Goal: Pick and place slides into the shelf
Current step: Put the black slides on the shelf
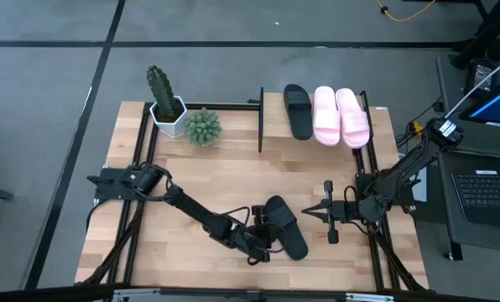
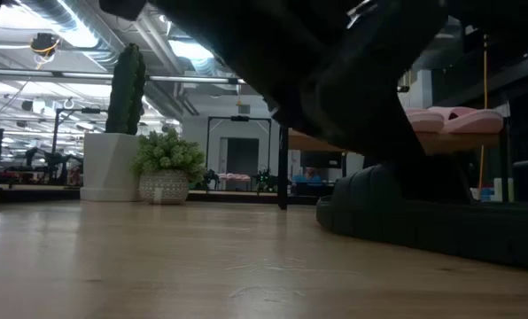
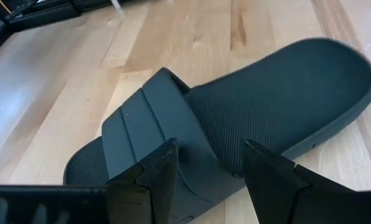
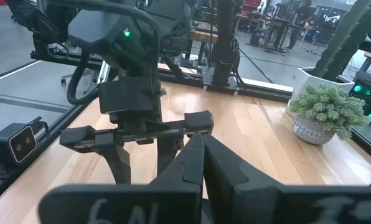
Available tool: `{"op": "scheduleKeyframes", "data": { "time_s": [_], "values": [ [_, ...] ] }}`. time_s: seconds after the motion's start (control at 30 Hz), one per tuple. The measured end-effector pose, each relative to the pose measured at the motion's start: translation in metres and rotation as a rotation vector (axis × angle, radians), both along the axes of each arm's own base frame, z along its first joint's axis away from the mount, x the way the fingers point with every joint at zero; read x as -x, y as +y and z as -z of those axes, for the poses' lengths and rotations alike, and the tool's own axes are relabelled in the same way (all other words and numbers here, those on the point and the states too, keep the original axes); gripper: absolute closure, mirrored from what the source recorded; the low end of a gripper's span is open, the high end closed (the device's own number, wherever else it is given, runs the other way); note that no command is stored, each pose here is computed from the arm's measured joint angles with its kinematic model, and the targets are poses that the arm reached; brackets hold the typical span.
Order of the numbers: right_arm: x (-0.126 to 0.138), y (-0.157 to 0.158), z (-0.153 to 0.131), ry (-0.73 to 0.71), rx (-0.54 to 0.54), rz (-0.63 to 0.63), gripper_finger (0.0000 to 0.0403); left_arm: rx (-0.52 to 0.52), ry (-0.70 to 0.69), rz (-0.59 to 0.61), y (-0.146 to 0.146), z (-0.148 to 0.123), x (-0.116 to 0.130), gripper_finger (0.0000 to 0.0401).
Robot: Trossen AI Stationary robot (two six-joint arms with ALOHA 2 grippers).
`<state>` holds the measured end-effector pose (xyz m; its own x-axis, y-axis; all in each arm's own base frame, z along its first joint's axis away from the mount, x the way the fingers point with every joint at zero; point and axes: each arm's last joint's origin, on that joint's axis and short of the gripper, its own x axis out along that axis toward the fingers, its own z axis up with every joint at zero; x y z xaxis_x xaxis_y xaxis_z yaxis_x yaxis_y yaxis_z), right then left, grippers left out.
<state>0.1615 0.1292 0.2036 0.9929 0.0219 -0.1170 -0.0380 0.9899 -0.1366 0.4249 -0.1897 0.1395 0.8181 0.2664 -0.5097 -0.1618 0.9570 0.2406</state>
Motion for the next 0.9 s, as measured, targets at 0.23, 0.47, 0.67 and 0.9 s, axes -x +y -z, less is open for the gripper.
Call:
{"op": "scheduleKeyframes", "data": {
  "time_s": [0.23, 0.47, 0.67, 0.9],
  "values": [
    [0.000, 0.000, 0.001, 0.012, -0.007, 0.002, 0.0394, -0.026, 0.015, -0.021, 0.003, 0.008, -0.002, 0.0236],
    [0.000, 0.000, 0.002, 0.019, -0.011, 0.004, 0.0394, -0.090, 0.039, -0.014, 0.003, 0.009, 0.000, 0.0236],
    [0.000, 0.000, 0.003, 0.023, -0.007, 0.004, 0.0394, -0.123, 0.080, -0.026, 0.003, 0.011, 0.004, 0.0236],
    [0.000, 0.000, 0.003, 0.029, -0.001, 0.004, 0.0394, -0.209, 0.087, -0.071, -0.004, 0.010, 0.012, 0.0236]
  ]
}}
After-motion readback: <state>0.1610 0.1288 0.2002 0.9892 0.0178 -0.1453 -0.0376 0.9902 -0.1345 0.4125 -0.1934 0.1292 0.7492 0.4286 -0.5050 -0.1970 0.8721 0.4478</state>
